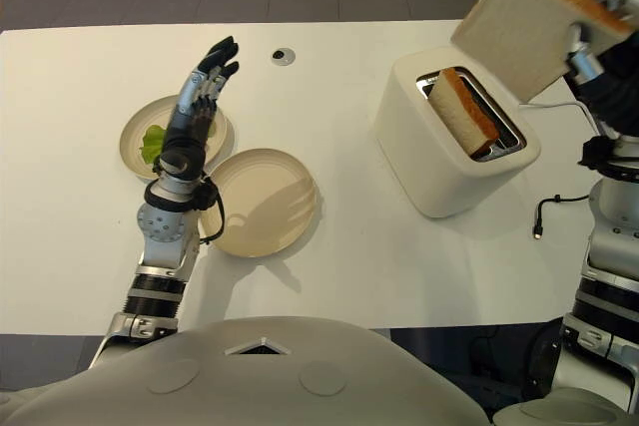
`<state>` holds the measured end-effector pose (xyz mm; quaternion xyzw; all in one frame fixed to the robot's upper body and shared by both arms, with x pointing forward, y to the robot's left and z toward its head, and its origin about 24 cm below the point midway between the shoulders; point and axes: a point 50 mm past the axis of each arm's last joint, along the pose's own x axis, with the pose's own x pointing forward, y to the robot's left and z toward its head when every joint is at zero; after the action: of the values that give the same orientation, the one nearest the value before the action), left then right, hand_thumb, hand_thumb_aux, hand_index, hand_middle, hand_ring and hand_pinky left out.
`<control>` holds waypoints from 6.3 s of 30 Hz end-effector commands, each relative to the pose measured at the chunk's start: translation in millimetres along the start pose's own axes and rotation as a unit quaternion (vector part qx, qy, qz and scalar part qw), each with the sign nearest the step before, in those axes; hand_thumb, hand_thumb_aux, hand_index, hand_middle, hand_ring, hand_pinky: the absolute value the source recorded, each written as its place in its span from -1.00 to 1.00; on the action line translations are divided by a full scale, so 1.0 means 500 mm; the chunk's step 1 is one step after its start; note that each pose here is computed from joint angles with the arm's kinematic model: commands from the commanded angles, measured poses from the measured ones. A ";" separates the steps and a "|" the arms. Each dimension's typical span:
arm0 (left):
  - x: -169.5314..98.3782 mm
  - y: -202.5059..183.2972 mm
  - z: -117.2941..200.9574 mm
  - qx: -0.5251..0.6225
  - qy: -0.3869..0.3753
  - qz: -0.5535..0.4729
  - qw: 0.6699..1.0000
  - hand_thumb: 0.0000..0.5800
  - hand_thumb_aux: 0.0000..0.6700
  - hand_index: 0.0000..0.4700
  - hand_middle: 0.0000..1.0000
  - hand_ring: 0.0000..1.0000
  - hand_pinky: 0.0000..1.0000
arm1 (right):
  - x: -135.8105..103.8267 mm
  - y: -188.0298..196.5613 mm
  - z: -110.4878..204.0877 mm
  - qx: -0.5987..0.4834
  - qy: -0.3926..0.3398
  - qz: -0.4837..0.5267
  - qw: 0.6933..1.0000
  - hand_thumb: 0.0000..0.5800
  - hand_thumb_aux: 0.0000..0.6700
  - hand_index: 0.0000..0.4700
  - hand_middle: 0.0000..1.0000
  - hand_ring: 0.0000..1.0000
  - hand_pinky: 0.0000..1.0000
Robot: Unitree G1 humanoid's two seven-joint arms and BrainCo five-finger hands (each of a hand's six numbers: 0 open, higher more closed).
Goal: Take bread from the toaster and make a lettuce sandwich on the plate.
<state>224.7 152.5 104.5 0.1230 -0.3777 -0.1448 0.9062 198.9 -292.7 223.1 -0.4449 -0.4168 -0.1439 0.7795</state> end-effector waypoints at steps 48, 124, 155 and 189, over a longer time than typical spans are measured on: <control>-0.092 0.120 -0.121 0.313 0.248 -0.212 0.892 1.00 1.00 1.00 -1.00 -1.00 -1.00 | -0.174 0.432 0.206 0.212 0.059 0.288 0.932 -1.00 -1.00 -1.00 -1.00 -1.00 -1.00; -0.167 0.064 -0.064 0.185 0.191 -0.318 0.910 -1.00 -1.00 -1.00 -1.00 -1.00 -1.00 | -0.144 0.133 -0.056 -0.085 0.094 0.273 0.954 1.00 1.00 1.00 -1.00 -1.00 -1.00; -0.121 0.105 0.020 0.003 0.062 -0.165 0.984 -1.00 -1.00 -1.00 -1.00 -1.00 -1.00 | -0.251 0.425 0.273 0.547 0.226 0.320 0.740 1.00 1.00 1.00 1.00 1.00 1.00; -0.230 -0.019 -0.039 -0.011 0.182 -0.428 0.885 -0.63 -0.80 -0.80 -1.00 -1.00 -1.00 | -0.180 0.430 0.189 0.221 0.174 0.225 0.933 -1.00 -1.00 -1.00 -1.00 -1.00 -1.00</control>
<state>168.0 194.1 18.7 0.3133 -0.1269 -0.4843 0.8070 218.1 -100.3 45.8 -0.3220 -0.1720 0.0770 0.9278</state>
